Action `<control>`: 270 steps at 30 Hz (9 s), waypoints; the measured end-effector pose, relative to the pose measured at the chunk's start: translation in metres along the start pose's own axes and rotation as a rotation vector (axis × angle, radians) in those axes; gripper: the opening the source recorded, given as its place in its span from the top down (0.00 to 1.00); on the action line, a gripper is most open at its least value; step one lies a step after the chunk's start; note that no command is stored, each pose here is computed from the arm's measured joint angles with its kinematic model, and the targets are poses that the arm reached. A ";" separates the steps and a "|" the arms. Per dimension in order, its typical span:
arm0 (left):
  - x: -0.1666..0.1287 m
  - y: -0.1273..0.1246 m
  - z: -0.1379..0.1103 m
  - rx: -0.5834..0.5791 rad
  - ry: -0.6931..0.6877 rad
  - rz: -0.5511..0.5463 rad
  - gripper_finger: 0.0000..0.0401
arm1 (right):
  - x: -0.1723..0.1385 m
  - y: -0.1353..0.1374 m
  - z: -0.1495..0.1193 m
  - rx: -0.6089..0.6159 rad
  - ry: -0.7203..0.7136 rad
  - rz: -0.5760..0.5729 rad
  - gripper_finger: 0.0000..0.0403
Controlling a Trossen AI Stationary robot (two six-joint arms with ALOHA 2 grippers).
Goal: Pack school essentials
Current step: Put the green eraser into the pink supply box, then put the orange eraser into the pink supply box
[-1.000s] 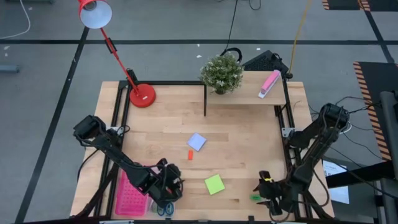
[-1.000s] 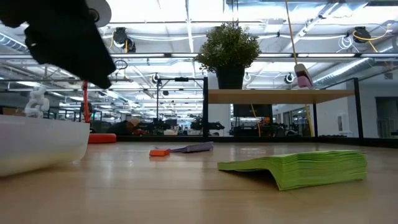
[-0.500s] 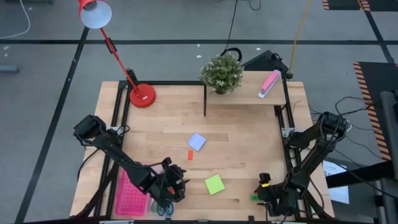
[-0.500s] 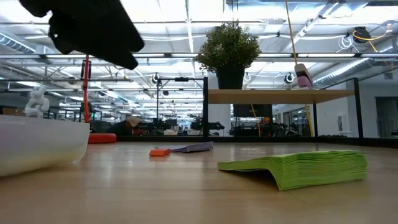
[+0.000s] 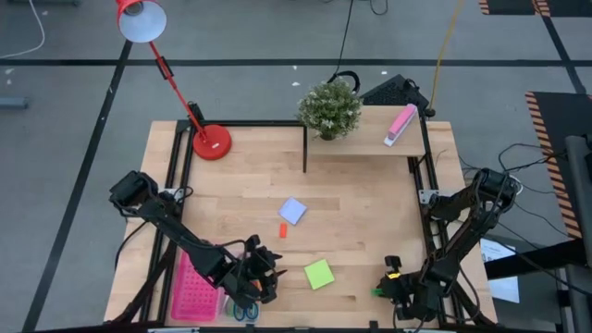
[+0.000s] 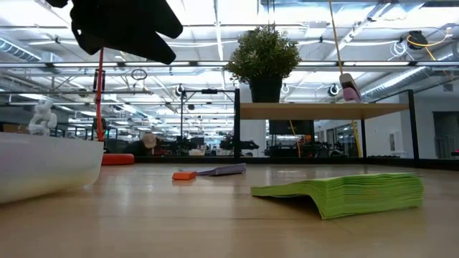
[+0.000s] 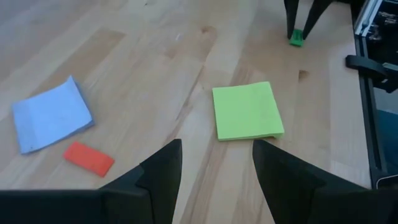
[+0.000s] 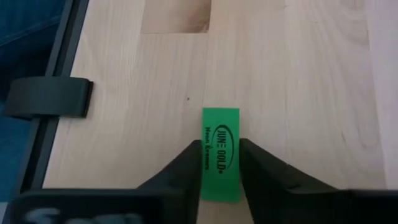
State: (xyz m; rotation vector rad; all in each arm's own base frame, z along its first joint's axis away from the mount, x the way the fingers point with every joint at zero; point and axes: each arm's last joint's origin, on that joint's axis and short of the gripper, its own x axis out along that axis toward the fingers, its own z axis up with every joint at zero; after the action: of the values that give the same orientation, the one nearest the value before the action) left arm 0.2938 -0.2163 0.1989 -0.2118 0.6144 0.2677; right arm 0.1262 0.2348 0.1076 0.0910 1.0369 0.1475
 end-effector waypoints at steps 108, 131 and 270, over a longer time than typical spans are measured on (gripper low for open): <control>-0.057 -0.047 -0.032 0.487 0.191 0.027 0.96 | -0.068 -0.125 0.127 -0.098 -0.475 0.193 0.42; -0.052 -0.024 -0.053 0.302 0.458 0.174 0.93 | -0.067 -0.145 0.135 -0.042 -0.499 0.132 0.42; -0.051 0.019 -0.027 0.066 0.135 0.299 0.94 | 0.113 -0.250 0.276 -0.815 -0.118 0.261 0.53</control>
State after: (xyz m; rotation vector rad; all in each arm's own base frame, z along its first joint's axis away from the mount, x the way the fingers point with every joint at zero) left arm 0.2330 -0.2151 0.2054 -0.0734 0.7887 0.5232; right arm 0.4405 0.0053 0.1155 -0.5015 0.7806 0.7794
